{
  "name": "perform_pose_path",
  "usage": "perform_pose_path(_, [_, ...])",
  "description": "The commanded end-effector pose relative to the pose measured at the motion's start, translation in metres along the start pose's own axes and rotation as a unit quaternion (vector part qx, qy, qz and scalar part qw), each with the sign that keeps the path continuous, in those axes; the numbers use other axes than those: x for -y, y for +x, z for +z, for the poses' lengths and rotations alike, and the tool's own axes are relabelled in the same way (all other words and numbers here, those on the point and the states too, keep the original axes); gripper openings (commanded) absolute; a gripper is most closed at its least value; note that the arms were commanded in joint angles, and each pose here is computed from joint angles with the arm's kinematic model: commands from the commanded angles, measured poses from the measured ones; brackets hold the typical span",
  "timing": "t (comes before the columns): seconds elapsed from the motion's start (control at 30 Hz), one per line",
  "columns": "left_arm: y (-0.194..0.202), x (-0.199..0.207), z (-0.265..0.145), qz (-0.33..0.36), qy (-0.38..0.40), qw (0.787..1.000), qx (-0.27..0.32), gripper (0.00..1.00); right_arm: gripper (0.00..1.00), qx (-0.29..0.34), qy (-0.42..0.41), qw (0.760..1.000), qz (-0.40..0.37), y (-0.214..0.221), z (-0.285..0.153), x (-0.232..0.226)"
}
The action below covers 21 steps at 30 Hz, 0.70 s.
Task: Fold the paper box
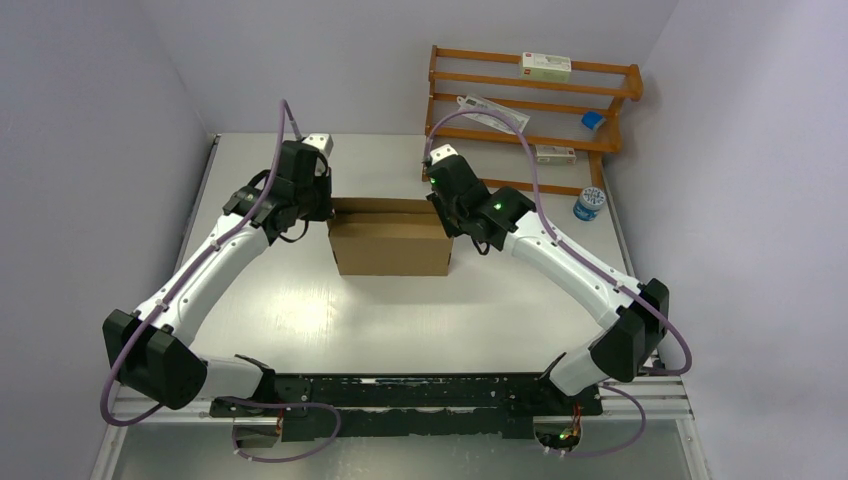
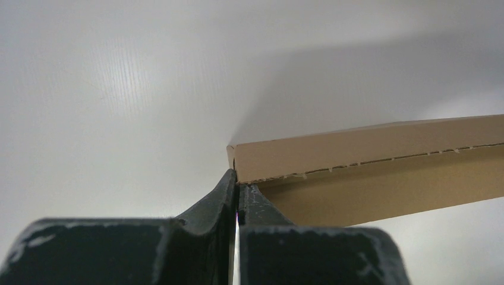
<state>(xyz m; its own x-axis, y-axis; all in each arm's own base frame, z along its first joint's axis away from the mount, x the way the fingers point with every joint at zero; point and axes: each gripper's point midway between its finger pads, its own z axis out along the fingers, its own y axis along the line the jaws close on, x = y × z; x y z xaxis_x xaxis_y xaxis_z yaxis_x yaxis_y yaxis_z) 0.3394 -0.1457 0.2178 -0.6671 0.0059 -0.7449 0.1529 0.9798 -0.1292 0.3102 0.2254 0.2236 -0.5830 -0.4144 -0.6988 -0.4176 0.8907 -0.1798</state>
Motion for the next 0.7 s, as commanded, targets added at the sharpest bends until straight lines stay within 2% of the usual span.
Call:
perform_pose_path(0.0, [0.053,0.01,0.004,0.016,0.017,0.995,-0.102,0.05,0.0,-0.022,-0.023,0.999,-0.026,0.007,0.006,-0.013])
perform_pose_path(0.33, [0.053,0.011,0.004,0.015,0.02,0.995,-0.101,0.05,0.0,-0.017,-0.04,0.999,-0.013,0.007,0.008,-0.021])
perform_pose_path(0.67, [0.056,0.018,0.001,0.004,0.042,0.994,-0.1,0.05,0.0,0.007,-0.061,0.995,0.082,0.005,0.009,-0.034])
